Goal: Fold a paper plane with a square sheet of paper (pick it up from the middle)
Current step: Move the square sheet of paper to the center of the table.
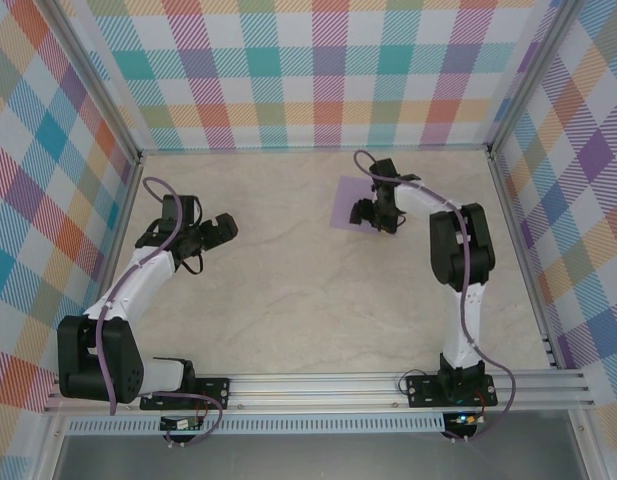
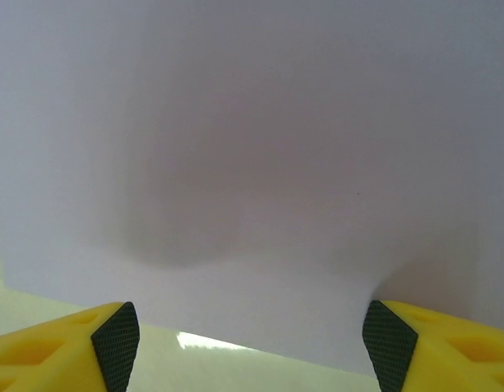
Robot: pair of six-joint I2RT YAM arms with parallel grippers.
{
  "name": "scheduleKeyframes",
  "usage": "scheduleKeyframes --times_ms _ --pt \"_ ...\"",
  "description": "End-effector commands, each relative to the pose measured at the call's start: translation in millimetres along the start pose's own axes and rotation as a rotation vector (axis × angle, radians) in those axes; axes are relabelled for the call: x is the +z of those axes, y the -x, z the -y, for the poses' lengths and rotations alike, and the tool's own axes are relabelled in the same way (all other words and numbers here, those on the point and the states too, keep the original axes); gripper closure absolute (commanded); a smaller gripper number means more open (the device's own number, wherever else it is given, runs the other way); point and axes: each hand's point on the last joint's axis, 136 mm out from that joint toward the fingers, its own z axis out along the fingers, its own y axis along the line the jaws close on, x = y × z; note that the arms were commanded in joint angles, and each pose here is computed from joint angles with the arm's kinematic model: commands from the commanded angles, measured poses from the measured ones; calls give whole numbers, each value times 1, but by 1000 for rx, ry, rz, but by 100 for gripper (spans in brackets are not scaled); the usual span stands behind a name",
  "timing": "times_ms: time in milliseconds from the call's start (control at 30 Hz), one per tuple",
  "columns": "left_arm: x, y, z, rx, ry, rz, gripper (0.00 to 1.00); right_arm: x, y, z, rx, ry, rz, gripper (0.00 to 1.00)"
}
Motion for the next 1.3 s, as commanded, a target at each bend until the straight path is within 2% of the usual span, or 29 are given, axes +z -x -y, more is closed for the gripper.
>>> scheduleKeyframes --times_ms 0,100,233,500,633,833,1067,1167,1267 --pt "-4 8 9 -29 -34 -2 0 8 -72 34 -41 -82 -170 25" --pt "-3 7 14 -45 -61 -12 0 -17 -69 28 -49 -75 -129 25" --pt "-1 5 22 -73 -100 -31 0 -45 -30 1 -12 -8 -6 24" --pt "-2 -2 32 -95 -138 -84 0 -18 25 -19 105 -28 37 24" --pt "-1 -1 32 -96 -132 -88 0 -2 30 -23 104 -37 4 24" --pt "-1 -2 33 -102 -135 -97 0 16 -9 -44 29 17 -112 25" --pt "7 -12 34 -138 -145 -118 0 12 -110 -56 -127 20 -238 25" --pt "13 -18 36 -148 -153 -136 0 4 -153 -49 -187 -27 -280 25" --pt "21 -27 41 -155 -163 -155 0 -14 -156 -48 -187 -44 -253 24"
